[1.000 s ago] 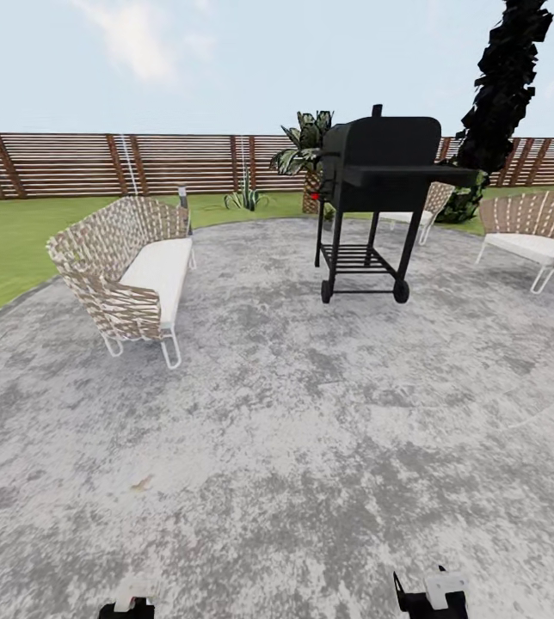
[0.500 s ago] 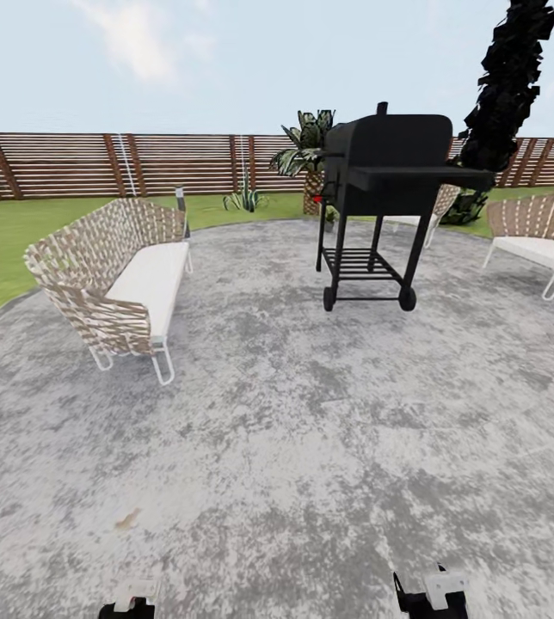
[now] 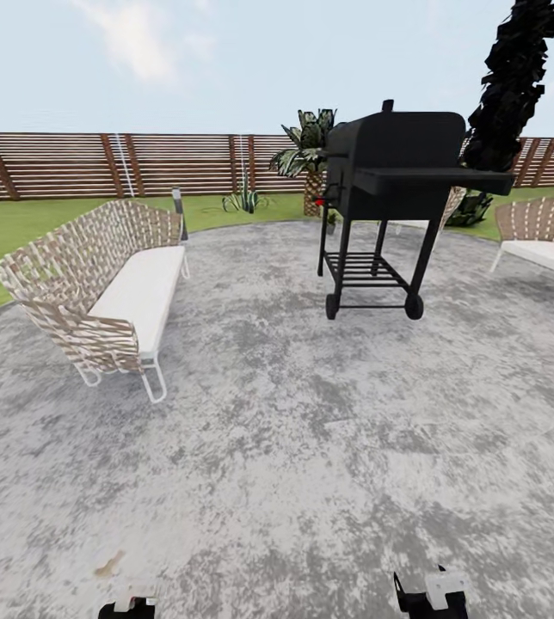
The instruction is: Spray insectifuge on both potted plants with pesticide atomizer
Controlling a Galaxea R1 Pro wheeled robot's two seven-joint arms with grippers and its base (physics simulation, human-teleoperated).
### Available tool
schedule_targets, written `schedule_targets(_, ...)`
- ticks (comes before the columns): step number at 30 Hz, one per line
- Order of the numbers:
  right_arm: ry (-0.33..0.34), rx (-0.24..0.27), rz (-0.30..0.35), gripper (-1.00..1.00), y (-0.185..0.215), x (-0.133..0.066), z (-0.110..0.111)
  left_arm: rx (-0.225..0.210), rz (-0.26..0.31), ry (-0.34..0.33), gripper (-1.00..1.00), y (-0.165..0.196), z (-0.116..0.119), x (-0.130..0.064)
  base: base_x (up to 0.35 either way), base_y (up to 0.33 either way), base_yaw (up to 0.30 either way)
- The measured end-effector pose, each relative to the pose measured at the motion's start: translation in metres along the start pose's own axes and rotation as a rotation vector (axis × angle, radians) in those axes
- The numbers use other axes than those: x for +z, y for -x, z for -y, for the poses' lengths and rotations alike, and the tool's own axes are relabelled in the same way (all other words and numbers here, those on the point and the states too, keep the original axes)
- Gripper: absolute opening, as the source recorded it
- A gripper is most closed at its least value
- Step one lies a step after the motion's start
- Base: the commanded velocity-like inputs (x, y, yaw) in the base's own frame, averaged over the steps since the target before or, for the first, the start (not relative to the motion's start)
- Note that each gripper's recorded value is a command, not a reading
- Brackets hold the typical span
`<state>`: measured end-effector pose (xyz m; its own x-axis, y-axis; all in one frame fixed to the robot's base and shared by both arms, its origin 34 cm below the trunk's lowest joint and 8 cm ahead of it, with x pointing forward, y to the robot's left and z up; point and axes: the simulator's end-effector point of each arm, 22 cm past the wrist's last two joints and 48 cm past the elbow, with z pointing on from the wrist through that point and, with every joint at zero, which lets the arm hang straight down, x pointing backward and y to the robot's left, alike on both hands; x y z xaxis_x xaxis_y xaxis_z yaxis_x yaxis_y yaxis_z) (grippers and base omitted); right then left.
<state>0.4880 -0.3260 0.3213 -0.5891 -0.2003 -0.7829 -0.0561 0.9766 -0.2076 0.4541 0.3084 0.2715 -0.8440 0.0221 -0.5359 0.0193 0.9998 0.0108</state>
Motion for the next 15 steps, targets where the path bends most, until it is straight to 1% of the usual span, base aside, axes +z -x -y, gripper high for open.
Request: schedule_targets(15,0.002,0.001,0.000,1.00,0.0001,0.0000,-0.0013,0.000,0.000,0.000,-1.00,0.0003,0.0001,0.0001,0.339,0.000,0.000)
